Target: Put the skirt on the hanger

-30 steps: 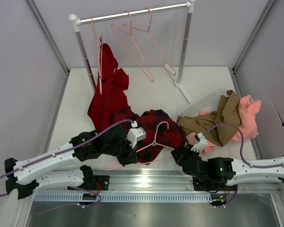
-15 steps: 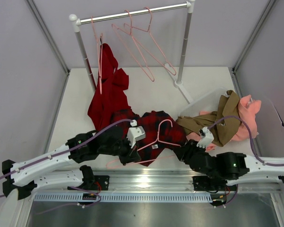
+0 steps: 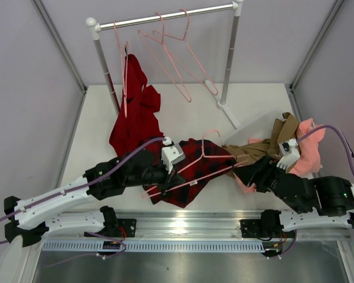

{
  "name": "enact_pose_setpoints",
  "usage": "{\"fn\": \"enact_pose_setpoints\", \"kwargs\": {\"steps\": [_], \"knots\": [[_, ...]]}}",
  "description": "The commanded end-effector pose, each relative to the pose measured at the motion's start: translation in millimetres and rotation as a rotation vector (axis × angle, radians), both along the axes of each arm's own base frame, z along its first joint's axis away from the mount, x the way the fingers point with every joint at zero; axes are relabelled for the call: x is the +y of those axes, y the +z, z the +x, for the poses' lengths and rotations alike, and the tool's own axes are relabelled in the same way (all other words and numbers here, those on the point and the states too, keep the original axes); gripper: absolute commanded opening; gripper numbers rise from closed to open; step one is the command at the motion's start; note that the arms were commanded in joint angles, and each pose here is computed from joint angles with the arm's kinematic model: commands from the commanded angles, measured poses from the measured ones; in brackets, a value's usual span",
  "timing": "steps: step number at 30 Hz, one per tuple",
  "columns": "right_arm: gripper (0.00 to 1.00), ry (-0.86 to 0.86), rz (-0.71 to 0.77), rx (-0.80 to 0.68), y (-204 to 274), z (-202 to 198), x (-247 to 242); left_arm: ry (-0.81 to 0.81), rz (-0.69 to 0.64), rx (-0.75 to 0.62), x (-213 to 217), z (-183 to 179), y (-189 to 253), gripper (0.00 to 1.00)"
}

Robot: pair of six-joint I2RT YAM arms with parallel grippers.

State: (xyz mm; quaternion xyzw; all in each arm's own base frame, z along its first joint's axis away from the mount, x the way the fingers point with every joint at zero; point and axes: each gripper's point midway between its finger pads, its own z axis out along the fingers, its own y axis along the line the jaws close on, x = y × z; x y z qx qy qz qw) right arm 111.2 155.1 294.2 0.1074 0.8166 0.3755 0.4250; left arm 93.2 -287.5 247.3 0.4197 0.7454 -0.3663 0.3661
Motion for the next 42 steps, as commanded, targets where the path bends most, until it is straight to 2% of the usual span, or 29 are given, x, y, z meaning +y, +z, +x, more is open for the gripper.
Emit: {"fn": "enact_pose_setpoints", "kwargs": {"steps": [1, 7, 9, 10, 12, 15, 18, 19, 21, 23, 27, 29, 35, 38, 40, 41, 42], "knots": [[0.65, -0.066, -0.054, -0.087, 18.8, 14.0, -23.7, 0.089, -0.177, -0.169, -11.8, 27.6, 71.8, 0.0], [0.7, -0.026, -0.062, -0.182, 46.1, 17.4, 0.5, 0.279, -0.206, -0.29, -4.4, 65.9, 112.8, 0.0], [0.75, 0.013, -0.113, -0.24, 47.6, 17.8, 12.2, 0.322, -0.208, -0.321, -6.6, 76.7, 126.4, 0.0], [0.77, 0.015, -0.066, -0.262, 59.3, 18.6, 23.1, 0.324, -0.205, -0.33, -8.9, 78.9, 127.8, 0.0], [0.83, 0.036, -0.119, -0.329, 62.2, 21.7, 36.9, 0.312, -0.209, -0.349, -17.6, 82.2, 132.1, 0.0], [0.84, 0.008, -0.056, -0.401, 90.8, 31.4, 56.0, 0.281, -0.227, -0.355, -28.8, 81.8, 128.8, 0.0], [0.82, 0.029, -0.04, -0.429, 100.2, 43.0, 71.6, 0.247, -0.229, -0.332, -36.3, 77.3, 111.1, 0.0], [0.82, -0.014, -0.042, -0.422, 101.3, 58.1, 66.5, 0.246, -0.253, -0.33, -39.2, 77.0, 112.4, 0.0], [0.81, 0.064, 0.009, -0.388, 97.6, 60.9, 85.0, 0.244, -0.244, -0.3, -42.2, 75.8, 97.4, 0.0], [0.81, 0.058, 0.021, -0.353, 84.1, 77.3, 87.9, 0.25, -0.246, -0.281, -45.2, 76.2, 89.3, 0.0], [0.77, 0.099, 0.135, -0.346, 79.7, 81.7, 105.5, 0.256, -0.251, -0.266, -48.1, 77.0, 84.1, 0.0], [0.76, 0.102, 0.145, -0.353, 75.3, 83.2, 108.7, 0.259, -0.25, -0.262, -49.7, 77.7, 80.2, 0.0], [0.66, 0.114, 0.146, -0.361, 72.9, 91.4, 124.5, 0.248, -0.247, -0.238, -60.9, 78.2, 76.1, 0.0], [0.57, 0.107, 0.15, -0.357, 69.9, 95.1, 129.6, 0.252, -0.256, -0.223, -65.3, 79.5, 78.0, 0.0], [0.46, 0.096, 0.149, -0.343, 63.5, 97.0, 130.5, 0.237, -0.264, -0.21, -71.3, 78.1, 76.3, 0.0], [0.29, 0.089, 0.155, -0.338, 62.3, 97.8, 130.3, 0.24, -0.268, -0.202, -73.1, 78.5, 75.6, 0.0], [0.19, 0.081, 0.168, -0.329, 61.8, 97.2, 129.2, 0.242, -0.257, -0.193, -75.4, 79.2, 71.4, 0.0]]}}
